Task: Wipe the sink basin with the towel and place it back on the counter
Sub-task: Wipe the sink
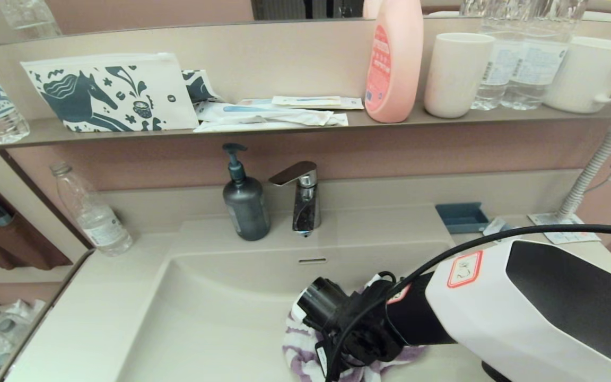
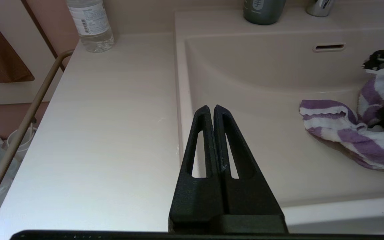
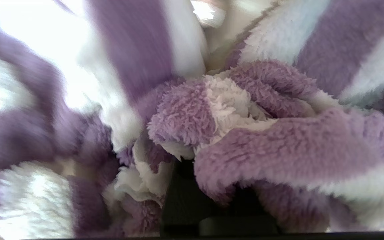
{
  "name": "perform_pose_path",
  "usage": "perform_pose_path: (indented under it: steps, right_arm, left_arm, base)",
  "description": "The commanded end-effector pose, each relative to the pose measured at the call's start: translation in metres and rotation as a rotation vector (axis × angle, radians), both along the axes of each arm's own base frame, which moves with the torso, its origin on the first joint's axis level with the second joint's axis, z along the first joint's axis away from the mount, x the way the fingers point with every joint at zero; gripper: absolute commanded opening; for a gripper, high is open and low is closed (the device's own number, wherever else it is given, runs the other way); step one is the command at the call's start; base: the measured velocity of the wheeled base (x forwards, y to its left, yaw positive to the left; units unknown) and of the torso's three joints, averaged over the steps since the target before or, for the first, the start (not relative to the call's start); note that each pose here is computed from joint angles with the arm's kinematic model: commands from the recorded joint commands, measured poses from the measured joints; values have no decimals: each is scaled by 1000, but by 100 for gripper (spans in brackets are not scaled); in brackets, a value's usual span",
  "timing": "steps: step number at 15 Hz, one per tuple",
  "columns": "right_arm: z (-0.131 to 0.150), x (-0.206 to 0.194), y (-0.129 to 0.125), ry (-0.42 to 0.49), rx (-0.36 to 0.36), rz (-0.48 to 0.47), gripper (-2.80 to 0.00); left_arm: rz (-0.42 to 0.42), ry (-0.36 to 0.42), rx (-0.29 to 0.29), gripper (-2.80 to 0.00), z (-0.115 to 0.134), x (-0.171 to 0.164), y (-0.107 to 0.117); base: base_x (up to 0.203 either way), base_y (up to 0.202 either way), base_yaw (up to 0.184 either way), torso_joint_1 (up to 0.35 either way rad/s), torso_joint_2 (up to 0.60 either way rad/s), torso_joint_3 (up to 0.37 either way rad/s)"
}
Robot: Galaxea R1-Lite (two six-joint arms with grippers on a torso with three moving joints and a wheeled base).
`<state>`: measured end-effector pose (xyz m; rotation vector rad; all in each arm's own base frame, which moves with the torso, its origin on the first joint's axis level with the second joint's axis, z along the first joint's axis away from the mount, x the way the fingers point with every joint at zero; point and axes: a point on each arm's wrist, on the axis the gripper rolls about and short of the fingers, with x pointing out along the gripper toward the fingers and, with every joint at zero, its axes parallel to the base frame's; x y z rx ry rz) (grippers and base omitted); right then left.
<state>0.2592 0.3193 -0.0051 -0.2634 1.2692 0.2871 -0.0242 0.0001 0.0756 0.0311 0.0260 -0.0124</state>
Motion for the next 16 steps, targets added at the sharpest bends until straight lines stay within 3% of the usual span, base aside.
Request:
perform_pose_path:
  steps: [1,8,13,16]
  right_arm:
    - [-6,6,22,-16,32,14,-280]
    - [-6,-3,91,-31,122,132,-280]
    - [4,6,110,-126,323,153,-280]
    - [21,12,123,-216,518,73,-280]
  left_arm:
    - [0,1,0,-280,0,0,0]
    - [0,1,0,-280,0,0,0]
    - [0,1,0,-280,0,0,0]
    - [0,1,0,-280,0,0,0]
  base:
    - [0,0,0,0,0,0]
    - [0,0,0,0,0,0]
    - [0,0,0,0,0,0]
    - [0,0,0,0,0,0]
